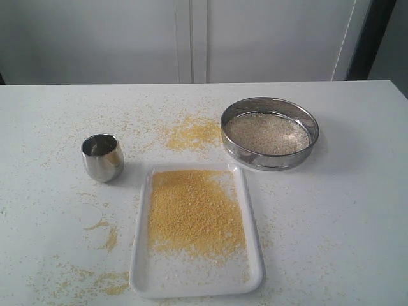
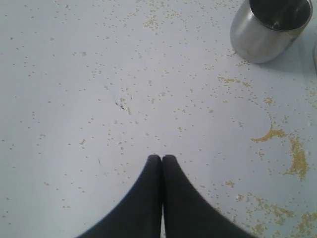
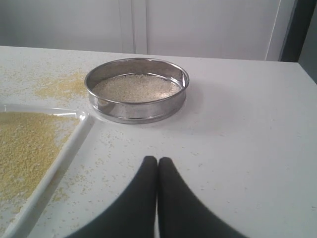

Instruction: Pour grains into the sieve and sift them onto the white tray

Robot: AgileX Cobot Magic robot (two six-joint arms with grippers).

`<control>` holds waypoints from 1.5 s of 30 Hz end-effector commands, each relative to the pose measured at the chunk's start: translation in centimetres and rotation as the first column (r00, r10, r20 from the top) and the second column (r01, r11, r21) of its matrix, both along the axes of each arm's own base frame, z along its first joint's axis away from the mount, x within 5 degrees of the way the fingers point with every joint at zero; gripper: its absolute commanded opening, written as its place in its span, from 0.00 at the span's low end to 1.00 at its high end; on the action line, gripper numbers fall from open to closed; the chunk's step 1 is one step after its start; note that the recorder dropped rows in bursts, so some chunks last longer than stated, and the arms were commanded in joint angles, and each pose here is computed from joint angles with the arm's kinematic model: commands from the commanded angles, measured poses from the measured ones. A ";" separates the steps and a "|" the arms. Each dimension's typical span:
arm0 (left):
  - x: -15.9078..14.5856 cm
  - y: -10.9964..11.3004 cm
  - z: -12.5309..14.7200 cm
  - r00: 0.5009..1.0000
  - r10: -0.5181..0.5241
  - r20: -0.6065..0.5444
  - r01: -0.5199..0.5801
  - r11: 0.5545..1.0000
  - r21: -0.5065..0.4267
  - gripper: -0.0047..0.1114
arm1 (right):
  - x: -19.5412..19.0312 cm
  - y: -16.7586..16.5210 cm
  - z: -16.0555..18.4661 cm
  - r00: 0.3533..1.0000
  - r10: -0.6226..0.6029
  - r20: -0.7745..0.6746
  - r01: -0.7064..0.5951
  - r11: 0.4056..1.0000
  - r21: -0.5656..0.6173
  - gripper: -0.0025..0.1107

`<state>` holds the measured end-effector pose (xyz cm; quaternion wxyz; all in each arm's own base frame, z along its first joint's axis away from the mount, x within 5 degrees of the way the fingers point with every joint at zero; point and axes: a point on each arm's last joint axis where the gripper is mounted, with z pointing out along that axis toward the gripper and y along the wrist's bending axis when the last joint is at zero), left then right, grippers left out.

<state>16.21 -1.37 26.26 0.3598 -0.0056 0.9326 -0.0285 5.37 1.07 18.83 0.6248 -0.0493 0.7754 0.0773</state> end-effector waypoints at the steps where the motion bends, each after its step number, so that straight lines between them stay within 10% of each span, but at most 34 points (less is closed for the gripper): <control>1: -0.2 0.0 -0.1 1.000 0.006 -0.006 -0.006 1.000 -0.008 0.05 | 0.0 0.0 -0.3 1.000 0.000 -0.009 0.000 1.000 -0.022 0.02; 28: -0.2 0.0 -0.1 1.000 0.006 -0.006 -0.006 1.000 -0.008 0.05 | 0.0 0.0 -0.3 1.000 0.003 -0.007 -0.003 0.999 -0.035 0.02; 45: -6.9 0.4 -0.8 0.928 -0.209 0.309 0.155 0.969 0.192 0.05 | 0.0 0.0 -0.3 1.000 0.003 -0.010 -0.004 0.999 -0.035 0.02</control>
